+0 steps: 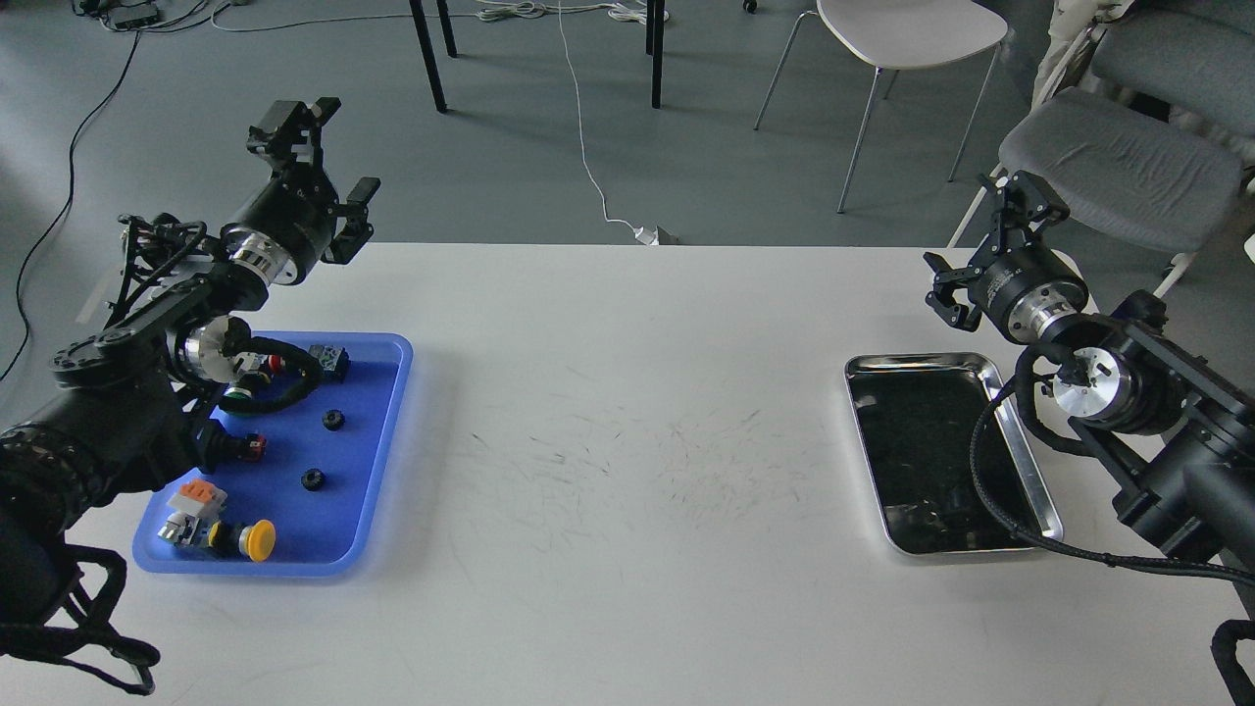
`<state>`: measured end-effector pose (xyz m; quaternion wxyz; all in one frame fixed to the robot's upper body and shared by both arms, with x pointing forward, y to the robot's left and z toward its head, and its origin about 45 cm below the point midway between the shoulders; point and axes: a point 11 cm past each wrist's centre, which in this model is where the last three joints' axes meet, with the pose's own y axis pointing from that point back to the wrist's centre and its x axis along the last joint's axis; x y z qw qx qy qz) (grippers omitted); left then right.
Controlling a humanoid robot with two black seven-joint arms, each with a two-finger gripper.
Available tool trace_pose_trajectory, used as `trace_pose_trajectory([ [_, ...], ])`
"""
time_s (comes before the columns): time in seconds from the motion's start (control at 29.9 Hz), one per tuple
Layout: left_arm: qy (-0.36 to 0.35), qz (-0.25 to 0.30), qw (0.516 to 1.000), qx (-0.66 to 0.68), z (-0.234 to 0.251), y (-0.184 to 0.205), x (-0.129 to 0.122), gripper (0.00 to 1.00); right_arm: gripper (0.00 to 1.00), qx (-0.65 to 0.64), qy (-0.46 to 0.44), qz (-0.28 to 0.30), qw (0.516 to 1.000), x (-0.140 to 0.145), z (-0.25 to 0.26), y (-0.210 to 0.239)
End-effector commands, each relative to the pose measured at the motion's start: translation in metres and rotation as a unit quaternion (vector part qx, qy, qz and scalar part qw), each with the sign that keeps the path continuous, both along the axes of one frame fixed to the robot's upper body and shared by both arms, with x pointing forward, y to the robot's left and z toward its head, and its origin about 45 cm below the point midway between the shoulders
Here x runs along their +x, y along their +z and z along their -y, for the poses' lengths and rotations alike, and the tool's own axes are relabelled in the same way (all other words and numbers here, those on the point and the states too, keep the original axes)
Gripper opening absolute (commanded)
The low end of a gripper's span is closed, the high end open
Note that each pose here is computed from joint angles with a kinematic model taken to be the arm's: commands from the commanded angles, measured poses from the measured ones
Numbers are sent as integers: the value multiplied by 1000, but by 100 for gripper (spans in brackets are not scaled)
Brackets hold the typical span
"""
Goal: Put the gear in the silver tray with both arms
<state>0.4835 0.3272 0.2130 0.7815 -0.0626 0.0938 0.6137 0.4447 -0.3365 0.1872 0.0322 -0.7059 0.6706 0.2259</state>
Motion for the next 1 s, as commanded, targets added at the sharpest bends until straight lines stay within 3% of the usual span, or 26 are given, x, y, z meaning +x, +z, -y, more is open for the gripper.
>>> trace_pose_trajectory([
  [0.0,1,0,1000,1,-2,1,0,99,99,-1,-1,-1,1000,0,1,-1],
  [0.97,3,-1,1000,4,-3,-1,-1,99,99,-1,-2,-4,1000,-3,2,-5],
])
